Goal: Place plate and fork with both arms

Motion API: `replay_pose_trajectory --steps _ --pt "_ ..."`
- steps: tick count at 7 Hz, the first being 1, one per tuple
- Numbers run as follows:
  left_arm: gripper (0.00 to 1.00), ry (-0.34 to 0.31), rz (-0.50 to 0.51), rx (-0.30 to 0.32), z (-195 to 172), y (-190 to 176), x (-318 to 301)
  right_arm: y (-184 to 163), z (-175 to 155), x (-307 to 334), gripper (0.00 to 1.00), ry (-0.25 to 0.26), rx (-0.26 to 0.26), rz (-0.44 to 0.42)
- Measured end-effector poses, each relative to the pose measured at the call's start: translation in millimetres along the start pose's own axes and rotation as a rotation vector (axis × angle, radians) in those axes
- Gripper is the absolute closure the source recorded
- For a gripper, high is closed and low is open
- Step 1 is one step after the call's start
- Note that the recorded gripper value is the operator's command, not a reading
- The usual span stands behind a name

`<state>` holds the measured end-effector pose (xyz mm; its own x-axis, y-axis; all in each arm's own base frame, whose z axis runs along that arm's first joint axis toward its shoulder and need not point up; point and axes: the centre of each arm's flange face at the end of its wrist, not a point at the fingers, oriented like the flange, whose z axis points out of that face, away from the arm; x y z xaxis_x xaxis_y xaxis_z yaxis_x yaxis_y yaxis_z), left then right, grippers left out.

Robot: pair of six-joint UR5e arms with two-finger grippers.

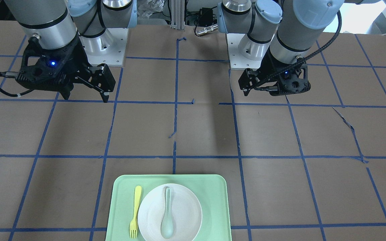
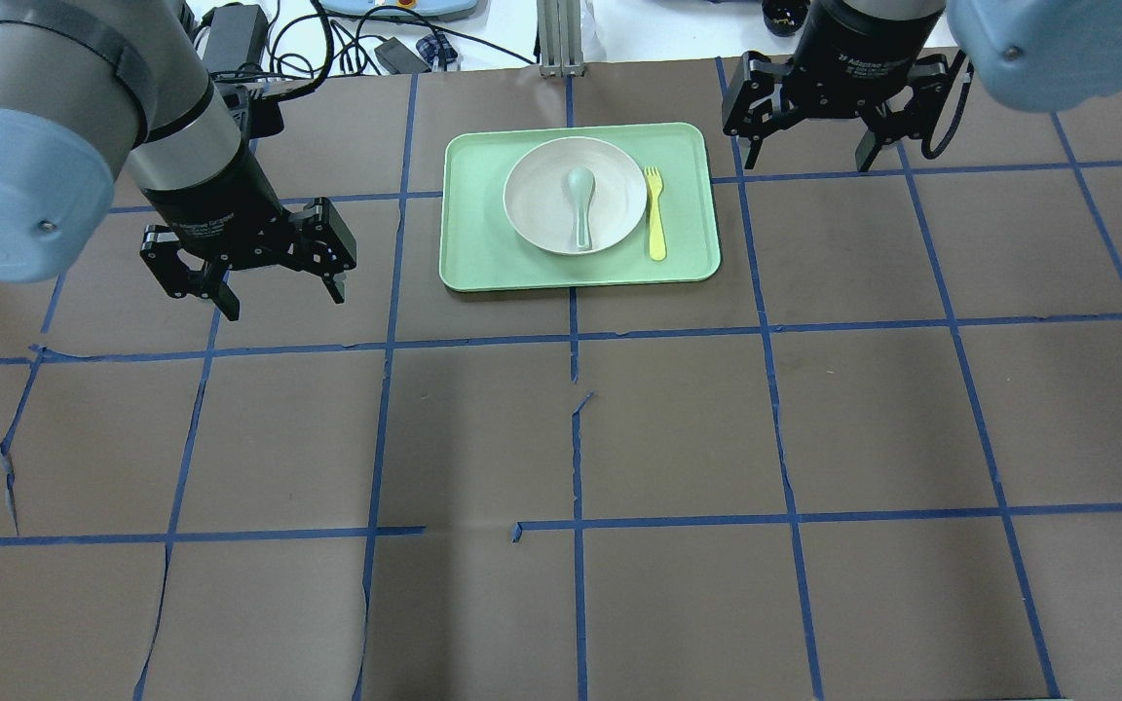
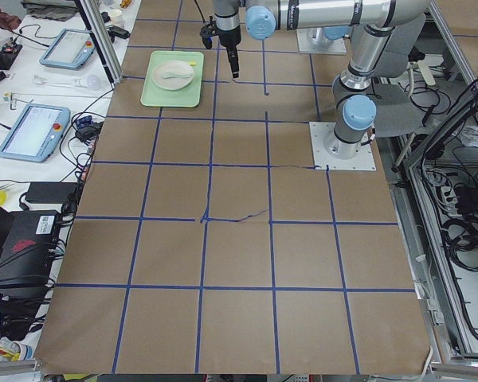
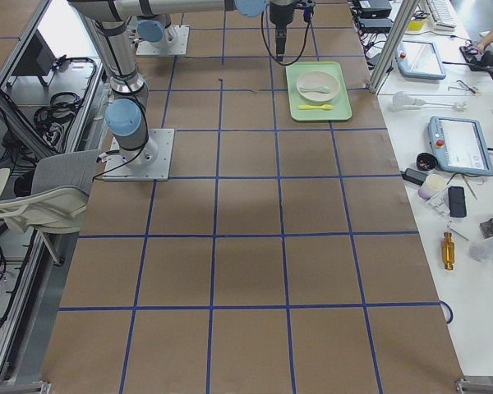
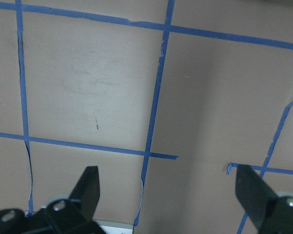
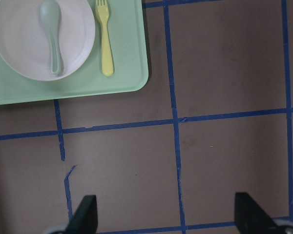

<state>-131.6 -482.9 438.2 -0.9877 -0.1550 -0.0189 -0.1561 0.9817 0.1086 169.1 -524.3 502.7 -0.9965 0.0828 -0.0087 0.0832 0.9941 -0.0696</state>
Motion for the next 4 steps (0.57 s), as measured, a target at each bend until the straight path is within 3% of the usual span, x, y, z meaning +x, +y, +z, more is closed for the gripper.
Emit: replay_pose_trajectory --steps 4 --pt "0.00 0.000 0.034 0.005 -3.7 -0.1 -1.6 8.4 0.3 3.1 0.00 0.006 0.013 0.003"
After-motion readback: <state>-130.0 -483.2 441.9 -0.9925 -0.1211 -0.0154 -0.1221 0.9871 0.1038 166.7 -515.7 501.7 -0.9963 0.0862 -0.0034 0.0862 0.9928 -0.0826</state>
